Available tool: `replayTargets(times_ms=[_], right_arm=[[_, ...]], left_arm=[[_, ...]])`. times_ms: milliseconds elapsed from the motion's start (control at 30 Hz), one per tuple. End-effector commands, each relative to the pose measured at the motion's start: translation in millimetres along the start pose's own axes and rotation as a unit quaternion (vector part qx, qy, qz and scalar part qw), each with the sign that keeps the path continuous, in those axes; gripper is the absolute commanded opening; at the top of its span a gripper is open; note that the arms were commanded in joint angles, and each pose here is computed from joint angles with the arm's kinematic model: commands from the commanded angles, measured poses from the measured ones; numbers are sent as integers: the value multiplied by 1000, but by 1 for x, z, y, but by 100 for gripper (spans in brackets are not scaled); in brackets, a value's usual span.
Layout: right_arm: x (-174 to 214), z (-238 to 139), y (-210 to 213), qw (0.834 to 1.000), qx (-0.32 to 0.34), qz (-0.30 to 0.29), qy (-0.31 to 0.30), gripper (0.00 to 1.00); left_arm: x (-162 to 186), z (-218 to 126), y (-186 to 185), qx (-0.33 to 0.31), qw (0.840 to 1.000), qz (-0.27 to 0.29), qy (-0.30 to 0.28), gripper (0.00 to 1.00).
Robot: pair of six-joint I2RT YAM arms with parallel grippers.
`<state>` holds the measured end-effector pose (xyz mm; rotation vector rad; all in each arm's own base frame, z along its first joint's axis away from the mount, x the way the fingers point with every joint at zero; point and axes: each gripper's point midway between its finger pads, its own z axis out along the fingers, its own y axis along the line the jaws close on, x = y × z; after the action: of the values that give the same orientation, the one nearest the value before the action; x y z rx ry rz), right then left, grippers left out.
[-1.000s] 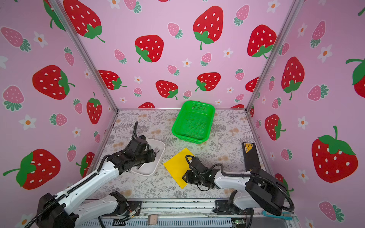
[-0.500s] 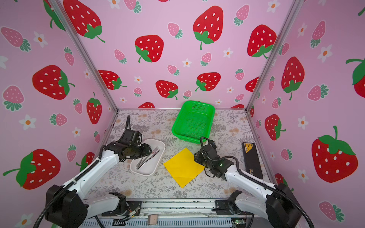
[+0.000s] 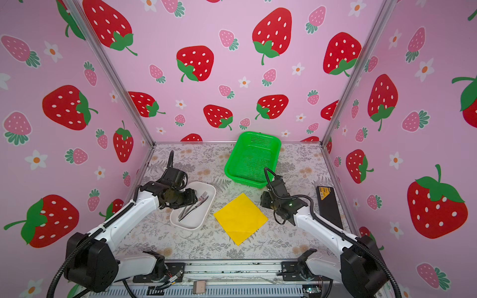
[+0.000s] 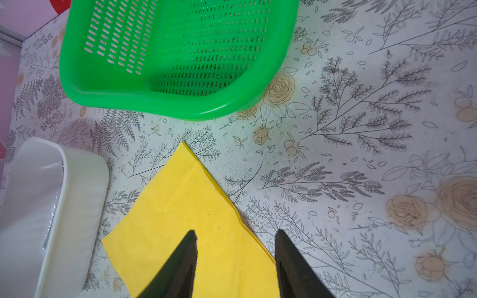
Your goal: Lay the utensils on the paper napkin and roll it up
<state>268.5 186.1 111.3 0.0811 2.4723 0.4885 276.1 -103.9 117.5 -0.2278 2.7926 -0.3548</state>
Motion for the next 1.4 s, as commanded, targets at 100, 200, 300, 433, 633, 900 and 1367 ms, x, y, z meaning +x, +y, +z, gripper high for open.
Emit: replayTargets(times_ms=[100, 200, 300, 433, 633, 900, 1367], right_arm=[[-1, -3, 1, 1000, -17, 6, -12, 51], [-3, -4, 7, 998, -40, 35, -24, 51], [-2, -3, 14, 997, -64, 44, -24, 51], [-1, -3, 16, 996, -68, 50, -18, 51], [2, -4, 13, 996, -63, 53, -14, 51], [-1, -7, 16, 996, -68, 57, -19, 51], [7, -13, 7, 994, -66, 81, -20, 55]], left_arm=[[11, 6, 0, 1, 999, 10, 46, 60], [14, 14, -6, 13, 997, 20, 68, 58], [14, 20, -3, 0, 996, 34, 87, 54], [10, 33, 3, -29, 993, 44, 102, 50], [-7, 46, 10, -66, 988, 82, 109, 46], [-17, 69, 19, -102, 978, 119, 137, 41], [-24, 94, 26, -115, 969, 140, 168, 38]])
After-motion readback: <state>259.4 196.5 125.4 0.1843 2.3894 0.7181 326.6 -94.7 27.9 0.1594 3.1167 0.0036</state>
